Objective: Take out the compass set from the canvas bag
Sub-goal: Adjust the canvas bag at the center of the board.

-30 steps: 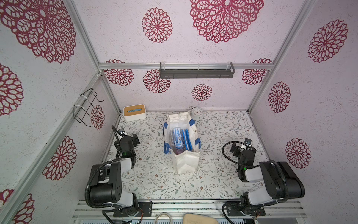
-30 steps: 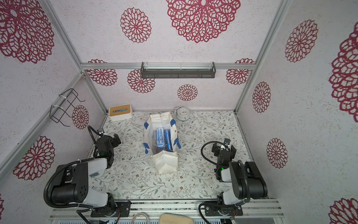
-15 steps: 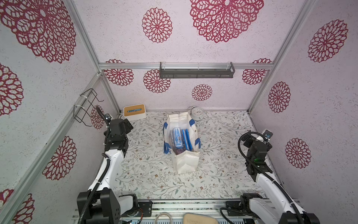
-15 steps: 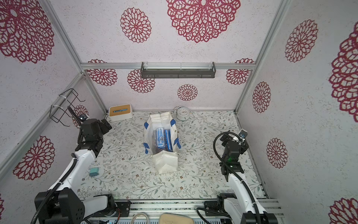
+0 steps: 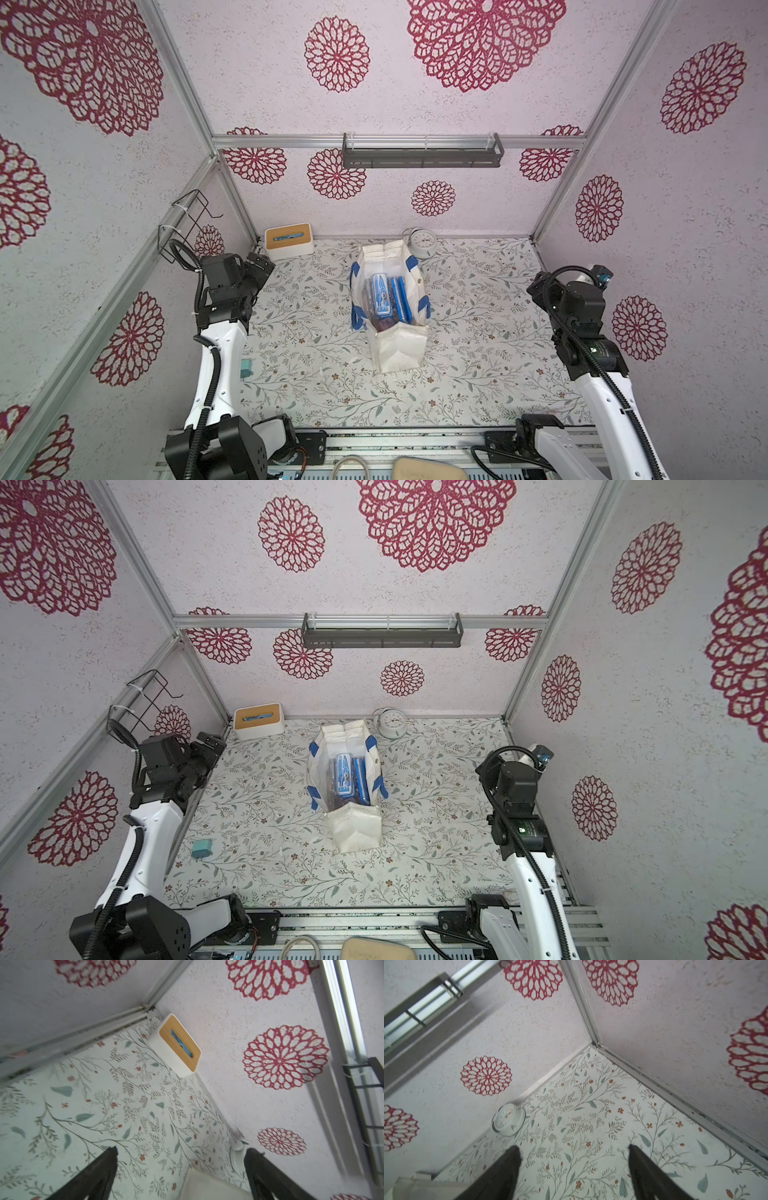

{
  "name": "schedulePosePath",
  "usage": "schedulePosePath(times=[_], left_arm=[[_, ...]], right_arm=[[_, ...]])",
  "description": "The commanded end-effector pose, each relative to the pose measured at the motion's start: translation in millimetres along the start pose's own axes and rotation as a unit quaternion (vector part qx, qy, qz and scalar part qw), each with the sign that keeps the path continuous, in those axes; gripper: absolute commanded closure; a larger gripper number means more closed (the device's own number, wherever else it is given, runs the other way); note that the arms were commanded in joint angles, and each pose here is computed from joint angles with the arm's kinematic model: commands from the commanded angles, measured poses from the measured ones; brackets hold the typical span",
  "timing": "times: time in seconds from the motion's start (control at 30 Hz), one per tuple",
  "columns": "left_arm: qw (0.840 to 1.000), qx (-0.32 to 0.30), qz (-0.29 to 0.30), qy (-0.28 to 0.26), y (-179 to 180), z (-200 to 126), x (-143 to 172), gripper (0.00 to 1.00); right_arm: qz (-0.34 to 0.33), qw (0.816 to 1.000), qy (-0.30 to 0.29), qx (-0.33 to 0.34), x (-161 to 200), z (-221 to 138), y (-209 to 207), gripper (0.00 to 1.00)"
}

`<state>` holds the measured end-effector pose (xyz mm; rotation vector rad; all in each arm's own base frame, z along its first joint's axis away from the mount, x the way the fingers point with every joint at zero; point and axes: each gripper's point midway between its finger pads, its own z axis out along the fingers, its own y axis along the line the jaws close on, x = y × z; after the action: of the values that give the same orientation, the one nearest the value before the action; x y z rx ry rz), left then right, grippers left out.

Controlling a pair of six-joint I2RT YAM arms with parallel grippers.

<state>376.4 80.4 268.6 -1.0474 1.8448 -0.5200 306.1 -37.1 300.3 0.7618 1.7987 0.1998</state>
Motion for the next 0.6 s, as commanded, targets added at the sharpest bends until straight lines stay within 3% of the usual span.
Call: schedulePosePath(times=[0.0,0.03,0.1,0.13,0.23,0.37,0.47,0.57], left_arm=[[0.995,0.076,-0.022,0.061,-37.7,-18.9,15.7,0.06],[0.994,0.083,-0.022,0.07,-41.0,-21.4,18.9,0.09],[0.99,0.099,-0.032,0.095,-46.1,-25.2,28.3,0.17],[0.988,0.107,-0.036,0.106,-49.0,-27.2,31.9,0.23],[0.98,0.133,-0.043,0.145,-59.7,-33.2,48.9,0.51],[0.972,0.142,-0.028,0.184,-71.4,-42.8,73.7,1.0],[0.971,0.14,-0.016,0.193,-77.4,-49.0,86.9,1.0],[0.967,0.141,0.005,0.21,-88.8,-52.9,101.8,1.0]], right_arm=[[0.031,0.996,0.082,-0.036,12.4,-2.1,24.3,0.49],[0.035,0.993,0.102,-0.042,15.5,0.2,30.6,0.61],[0.046,0.987,0.146,-0.054,23.8,7.2,44.0,0.96],[0.054,0.982,0.168,-0.059,29.9,11.5,49.0,1.0],[0.073,0.97,0.219,-0.079,47.8,23.2,64.2,1.0],[0.069,0.98,0.167,-0.081,37.6,18.9,71.2,1.0],[0.094,0.98,0.147,-0.094,32.4,13.5,72.6,1.0],[0.079,0.967,0.211,-0.122,50.1,20.3,90.3,1.0]])
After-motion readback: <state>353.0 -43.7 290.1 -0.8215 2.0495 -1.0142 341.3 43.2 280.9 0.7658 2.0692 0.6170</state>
